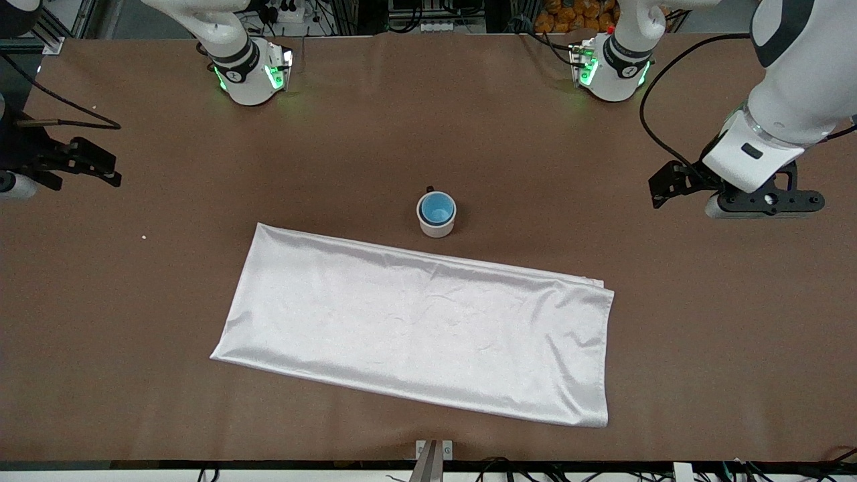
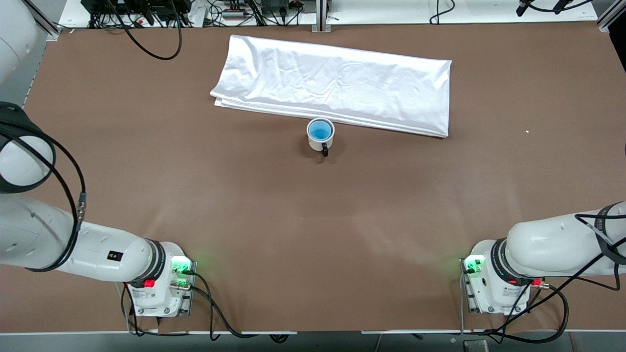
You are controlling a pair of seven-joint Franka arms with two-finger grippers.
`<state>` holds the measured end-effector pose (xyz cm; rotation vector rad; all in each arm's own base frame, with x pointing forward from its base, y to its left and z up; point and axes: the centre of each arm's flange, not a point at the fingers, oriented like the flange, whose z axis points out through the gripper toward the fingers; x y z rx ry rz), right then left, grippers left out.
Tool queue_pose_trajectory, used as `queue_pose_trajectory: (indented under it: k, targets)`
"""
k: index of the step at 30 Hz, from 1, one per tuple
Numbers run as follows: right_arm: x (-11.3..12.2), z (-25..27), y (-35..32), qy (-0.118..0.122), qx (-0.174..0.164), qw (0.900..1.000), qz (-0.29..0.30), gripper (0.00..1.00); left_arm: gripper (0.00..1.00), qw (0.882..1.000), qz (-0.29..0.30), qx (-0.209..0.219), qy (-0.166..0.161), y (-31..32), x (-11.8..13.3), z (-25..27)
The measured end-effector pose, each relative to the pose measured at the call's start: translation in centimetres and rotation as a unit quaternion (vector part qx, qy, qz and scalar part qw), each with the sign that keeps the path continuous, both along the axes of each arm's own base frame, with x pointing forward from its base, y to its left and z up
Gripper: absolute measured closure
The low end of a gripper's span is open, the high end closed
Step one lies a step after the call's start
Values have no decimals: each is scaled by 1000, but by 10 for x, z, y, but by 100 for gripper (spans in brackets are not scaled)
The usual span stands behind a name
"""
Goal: Place blue cup into white mug on table
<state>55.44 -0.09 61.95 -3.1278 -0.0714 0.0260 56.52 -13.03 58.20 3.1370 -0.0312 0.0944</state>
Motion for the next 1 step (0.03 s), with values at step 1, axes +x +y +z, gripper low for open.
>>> queue_pose_trajectory:
  k: [1]
  targets:
    - [0,0,0,0,0,1000,0,0,0,1000,-1,0,0,0,0,0]
